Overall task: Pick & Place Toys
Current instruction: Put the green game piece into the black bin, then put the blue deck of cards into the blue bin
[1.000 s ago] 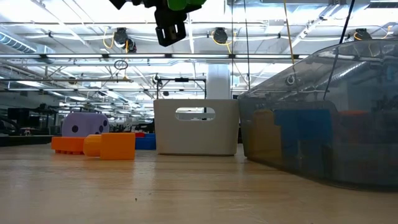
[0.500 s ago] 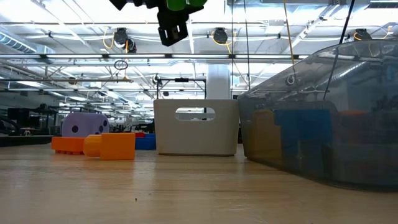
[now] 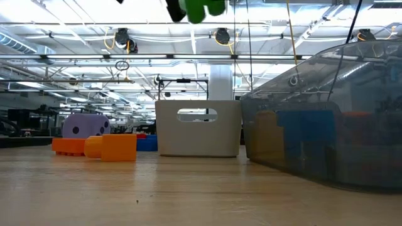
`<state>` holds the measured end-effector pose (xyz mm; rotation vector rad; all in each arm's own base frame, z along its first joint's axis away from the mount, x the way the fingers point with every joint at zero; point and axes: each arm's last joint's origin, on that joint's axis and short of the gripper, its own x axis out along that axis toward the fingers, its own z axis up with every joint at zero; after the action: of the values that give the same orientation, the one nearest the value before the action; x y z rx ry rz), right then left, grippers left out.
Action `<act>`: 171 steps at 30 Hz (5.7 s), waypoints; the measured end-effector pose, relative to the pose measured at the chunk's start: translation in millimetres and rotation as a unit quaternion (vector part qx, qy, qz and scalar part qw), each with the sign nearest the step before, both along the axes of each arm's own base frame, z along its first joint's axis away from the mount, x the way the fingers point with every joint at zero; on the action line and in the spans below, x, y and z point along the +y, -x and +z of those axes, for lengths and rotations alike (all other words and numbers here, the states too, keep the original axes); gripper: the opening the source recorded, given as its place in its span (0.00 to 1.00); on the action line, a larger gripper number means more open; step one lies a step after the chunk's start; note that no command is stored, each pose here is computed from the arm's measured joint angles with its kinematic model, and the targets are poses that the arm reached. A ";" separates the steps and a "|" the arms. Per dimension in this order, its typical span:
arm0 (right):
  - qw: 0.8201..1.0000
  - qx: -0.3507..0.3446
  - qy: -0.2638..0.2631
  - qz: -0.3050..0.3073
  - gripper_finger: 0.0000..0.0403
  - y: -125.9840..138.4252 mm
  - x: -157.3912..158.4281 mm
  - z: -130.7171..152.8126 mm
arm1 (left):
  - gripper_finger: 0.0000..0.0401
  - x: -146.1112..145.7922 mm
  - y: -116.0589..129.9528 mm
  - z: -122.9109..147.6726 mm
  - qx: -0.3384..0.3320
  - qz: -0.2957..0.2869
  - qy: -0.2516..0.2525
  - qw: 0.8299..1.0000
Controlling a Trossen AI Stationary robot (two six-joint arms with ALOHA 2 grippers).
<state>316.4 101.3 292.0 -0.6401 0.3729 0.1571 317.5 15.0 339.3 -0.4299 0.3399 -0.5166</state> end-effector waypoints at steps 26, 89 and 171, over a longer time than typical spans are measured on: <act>0.912 0.284 -0.191 -0.227 0.33 53.9 4.8 -39.1 | 0.59 1.8 92.6 51.4 -0.064 0.163 -0.253 0.951; 0.912 -0.028 -0.362 -0.190 0.47 77.0 1.0 -115.7 | 0.59 -31.3 62.9 -22.2 -0.097 0.125 -0.173 0.972; 0.959 -0.166 -0.213 -0.083 0.46 70.6 4.5 -85.2 | 0.59 -139.4 65.8 -18.9 -0.256 0.088 -0.194 0.943</act>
<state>245.8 105.8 206.9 -0.1986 0.0601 -0.0325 251.6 -124.4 320.3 0.0659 -0.1034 -0.3577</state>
